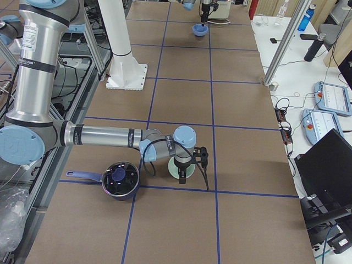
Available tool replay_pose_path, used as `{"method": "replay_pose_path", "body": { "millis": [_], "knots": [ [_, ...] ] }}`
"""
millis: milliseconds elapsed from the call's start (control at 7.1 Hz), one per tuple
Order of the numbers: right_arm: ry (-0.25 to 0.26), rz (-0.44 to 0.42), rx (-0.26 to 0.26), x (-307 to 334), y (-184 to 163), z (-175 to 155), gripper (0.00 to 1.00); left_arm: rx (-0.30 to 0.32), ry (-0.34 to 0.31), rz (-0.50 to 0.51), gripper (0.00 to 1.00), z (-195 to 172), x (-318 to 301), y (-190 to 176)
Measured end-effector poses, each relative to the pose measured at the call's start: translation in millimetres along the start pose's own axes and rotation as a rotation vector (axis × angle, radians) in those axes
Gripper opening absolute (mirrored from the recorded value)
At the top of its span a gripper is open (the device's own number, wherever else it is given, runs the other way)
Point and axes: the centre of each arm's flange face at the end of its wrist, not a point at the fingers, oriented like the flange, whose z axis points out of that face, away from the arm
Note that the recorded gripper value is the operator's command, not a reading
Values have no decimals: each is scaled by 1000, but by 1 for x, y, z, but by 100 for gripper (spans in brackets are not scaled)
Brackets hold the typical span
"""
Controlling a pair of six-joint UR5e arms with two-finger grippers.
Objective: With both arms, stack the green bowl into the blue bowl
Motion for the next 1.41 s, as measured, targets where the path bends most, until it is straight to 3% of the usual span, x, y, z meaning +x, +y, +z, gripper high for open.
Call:
{"method": "replay_pose_path", "body": {
  "millis": [141,423,563,845,986,1268,1408],
  "knots": [
    [6,3,-4,4,1,4,100,4,-3,6,93,3,-1,0],
    [22,11,-12,13,3,11,100,5,-4,8,73,6,-3,-1],
    [25,12,-13,14,4,12,100,5,-4,8,68,6,-3,-1],
    [26,11,-12,14,3,12,100,1,-3,11,68,9,-1,-3],
    [27,12,-12,14,2,12,100,-1,-2,13,54,10,-1,-3],
    [27,12,-10,13,1,12,100,-3,-2,17,11,12,0,-3],
    [27,11,-9,13,0,12,100,-3,-2,19,0,12,0,-3]
  ]
}}
